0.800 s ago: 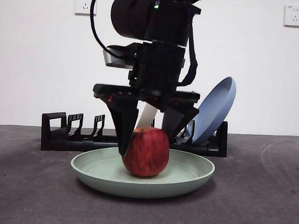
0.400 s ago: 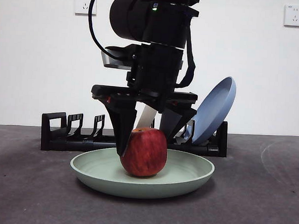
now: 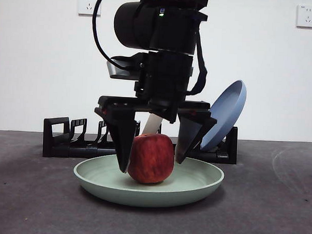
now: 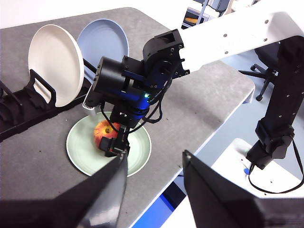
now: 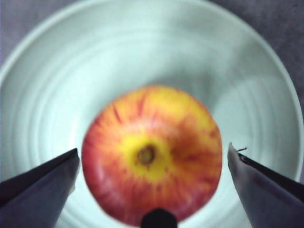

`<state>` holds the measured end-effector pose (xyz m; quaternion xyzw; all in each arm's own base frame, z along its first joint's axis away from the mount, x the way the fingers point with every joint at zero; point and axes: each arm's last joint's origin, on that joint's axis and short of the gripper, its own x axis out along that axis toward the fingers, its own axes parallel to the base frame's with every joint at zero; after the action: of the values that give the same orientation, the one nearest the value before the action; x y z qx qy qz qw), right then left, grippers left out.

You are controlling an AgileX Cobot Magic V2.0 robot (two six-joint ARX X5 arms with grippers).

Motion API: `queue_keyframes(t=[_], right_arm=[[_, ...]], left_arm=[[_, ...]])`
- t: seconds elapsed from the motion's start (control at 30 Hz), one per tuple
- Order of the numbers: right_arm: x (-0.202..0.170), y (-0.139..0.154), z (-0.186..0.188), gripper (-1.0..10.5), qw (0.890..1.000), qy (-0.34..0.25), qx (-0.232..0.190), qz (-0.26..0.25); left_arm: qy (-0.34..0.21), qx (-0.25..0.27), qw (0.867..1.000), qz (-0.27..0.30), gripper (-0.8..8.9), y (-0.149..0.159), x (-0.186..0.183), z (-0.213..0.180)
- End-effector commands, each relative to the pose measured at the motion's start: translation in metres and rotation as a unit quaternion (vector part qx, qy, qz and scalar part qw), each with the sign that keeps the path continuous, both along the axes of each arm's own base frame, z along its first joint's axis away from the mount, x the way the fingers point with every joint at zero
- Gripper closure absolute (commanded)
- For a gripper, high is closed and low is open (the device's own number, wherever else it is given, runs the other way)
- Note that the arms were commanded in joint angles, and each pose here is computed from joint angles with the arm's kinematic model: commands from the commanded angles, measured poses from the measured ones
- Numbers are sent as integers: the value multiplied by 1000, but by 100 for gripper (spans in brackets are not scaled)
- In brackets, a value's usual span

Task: Take the green plate from the plate rack,put the plate on the table,take the apple from the table,put the apple in the plate

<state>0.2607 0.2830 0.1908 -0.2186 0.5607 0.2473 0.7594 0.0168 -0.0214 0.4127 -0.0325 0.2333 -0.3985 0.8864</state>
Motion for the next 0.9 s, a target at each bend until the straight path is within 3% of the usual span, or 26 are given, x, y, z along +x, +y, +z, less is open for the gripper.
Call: queue_keyframes(t=[0.03, 0.33, 0.47, 0.6, 0.8, 0.9], right_arm=[[3, 5, 9, 348, 1000, -1, 4, -1], [5, 7, 93, 352, 1000, -7, -3, 30], [-4, -3, 147, 354, 997, -47, 32, 44], [-27, -28, 199, 420, 990, -100, 82, 49], [-76, -83, 250, 419, 985, -124, 106, 49], [-102, -110, 269, 420, 978, -153, 135, 51]], left_arm=[[1, 0, 1000, 3, 620, 0, 0, -1], [1, 0, 1000, 3, 621, 0, 0, -1], [-4, 1, 1000, 15, 621, 0, 1, -1], [-12, 8, 999, 46, 621, -1, 4, -1], [-13, 29, 997, 65, 621, -12, 10, -1], [-12, 41, 996, 79, 621, -21, 15, -1]])
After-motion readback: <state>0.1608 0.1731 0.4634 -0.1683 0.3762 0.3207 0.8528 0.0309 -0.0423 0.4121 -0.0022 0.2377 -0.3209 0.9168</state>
